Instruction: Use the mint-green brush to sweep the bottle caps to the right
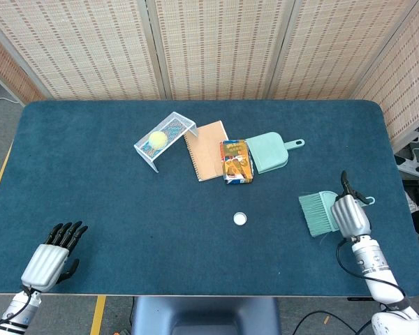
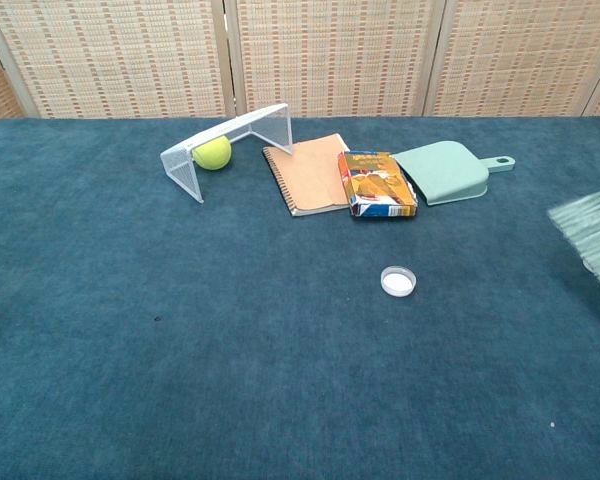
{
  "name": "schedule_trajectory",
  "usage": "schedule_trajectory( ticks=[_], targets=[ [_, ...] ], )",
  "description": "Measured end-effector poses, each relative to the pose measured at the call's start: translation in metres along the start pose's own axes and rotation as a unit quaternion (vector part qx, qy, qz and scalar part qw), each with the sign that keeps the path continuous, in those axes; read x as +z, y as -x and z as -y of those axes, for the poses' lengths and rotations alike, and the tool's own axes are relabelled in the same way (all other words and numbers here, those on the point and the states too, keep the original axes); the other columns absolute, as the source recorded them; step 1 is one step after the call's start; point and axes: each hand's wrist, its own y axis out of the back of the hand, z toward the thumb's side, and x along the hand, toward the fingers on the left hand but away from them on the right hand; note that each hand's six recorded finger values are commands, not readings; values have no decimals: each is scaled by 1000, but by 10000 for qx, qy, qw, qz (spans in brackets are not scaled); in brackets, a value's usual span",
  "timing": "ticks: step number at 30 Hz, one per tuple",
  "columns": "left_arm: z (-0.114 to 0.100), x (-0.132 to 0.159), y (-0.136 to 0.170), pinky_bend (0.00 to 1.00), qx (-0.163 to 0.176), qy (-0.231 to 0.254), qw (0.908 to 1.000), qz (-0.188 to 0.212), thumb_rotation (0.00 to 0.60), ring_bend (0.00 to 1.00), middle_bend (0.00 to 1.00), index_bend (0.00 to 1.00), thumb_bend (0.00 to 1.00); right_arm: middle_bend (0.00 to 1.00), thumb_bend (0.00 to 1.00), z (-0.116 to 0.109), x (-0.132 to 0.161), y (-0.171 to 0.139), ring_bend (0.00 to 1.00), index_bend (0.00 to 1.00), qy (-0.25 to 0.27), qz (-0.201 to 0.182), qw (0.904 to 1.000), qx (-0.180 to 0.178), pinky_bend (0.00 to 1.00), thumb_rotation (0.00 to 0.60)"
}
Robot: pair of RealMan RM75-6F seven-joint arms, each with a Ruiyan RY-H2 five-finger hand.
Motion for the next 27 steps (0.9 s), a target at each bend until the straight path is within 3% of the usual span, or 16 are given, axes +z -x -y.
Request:
schedule_trajectory(
  ticks=[4, 9, 15, 23, 27],
  targets=[
    [1, 2, -1, 74, -18, -2, 10000, 39, 600, 0, 0, 0, 455, 873, 598, -31, -11, -5, 607, 994, 779, -67, 9967, -237, 0, 600],
    [1, 4, -1, 74, -16, 0, 10000, 68, 600, 0, 0, 0, 455, 873, 598, -74, -10, -5, 607, 994, 1251, -213, 9902, -579, 0, 600],
    [0, 3, -1, 74, -14, 36, 10000, 71, 600, 0, 0, 0, 455, 873, 598, -110, 4, 0, 607, 994, 1215, -320, 9883, -864, 0, 600],
    [-8, -7, 2, 74, 60, 206, 9998, 14, 600, 0, 0, 0, 456, 873, 598, -200, 72, 7, 607, 994, 544, -567, 9898, -1192, 0, 600],
    [-10, -9, 2, 73, 85, 262, 9996, 15, 600, 0, 0, 0, 455, 873, 598, -227, 102, 8, 607, 994, 338, -674, 9908, -1126, 0, 600]
  ],
)
